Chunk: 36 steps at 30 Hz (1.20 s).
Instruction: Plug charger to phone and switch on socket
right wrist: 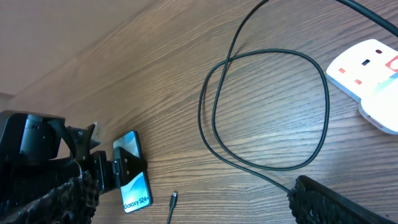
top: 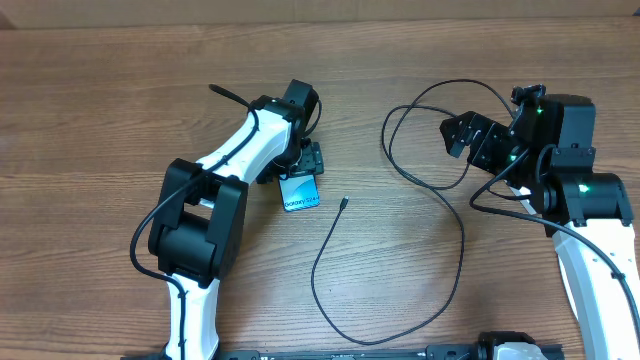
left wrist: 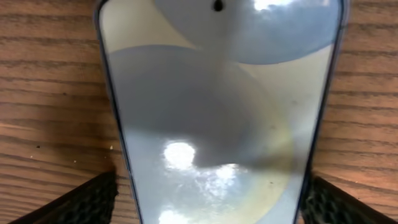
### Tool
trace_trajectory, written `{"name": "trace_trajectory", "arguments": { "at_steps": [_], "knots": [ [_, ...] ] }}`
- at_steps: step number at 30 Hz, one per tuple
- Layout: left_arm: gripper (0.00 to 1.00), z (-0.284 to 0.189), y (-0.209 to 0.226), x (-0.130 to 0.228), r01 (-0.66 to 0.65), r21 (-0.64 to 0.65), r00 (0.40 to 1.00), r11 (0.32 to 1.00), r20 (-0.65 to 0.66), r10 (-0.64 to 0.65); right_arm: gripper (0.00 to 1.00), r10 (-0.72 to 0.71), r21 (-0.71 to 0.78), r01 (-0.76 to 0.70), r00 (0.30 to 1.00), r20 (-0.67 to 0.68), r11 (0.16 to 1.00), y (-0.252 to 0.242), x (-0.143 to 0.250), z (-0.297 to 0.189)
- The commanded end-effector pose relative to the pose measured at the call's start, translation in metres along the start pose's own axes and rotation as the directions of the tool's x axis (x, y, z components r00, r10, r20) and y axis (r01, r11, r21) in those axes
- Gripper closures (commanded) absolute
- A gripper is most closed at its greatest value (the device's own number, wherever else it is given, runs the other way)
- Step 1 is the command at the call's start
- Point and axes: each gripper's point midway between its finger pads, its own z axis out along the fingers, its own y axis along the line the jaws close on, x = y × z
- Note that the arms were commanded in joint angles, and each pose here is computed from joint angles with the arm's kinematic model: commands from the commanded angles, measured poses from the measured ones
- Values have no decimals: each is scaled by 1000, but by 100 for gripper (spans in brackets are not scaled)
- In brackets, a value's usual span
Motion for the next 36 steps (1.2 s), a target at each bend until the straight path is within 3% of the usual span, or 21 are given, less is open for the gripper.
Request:
{"name": "trace_trajectory", "arguments": {
  "at_steps": [1,7,15,19,25,36],
  "knots": [
    [18,20,15,17,15,-68,998,998,-58,-19,0,-1,0,1,1000,10,1000,2,-4,-1],
    [19,19,24,23,9,-112,997,994,-75,-18,0,-1,0,1,1000,10,1000,2,-4,-1],
    [13,20,31,26,18,-123,995,992,-96,-30,0,-1,0,1,1000,10,1000,2,-4,-1],
    [14,21,32,28,17,-126,994,992,-101,-30,0,-1,0,1,1000,10,1000,2,-4,-1],
    [28,21,32,28,17,-126,995,992,-100,-30,0,-1,0,1,1000,10,1000,2,-4,-1],
    [26,21,31,28,17,-125,995,992,-100,-30,0,-1,0,1,1000,10,1000,2,-4,-1]
  ]
}}
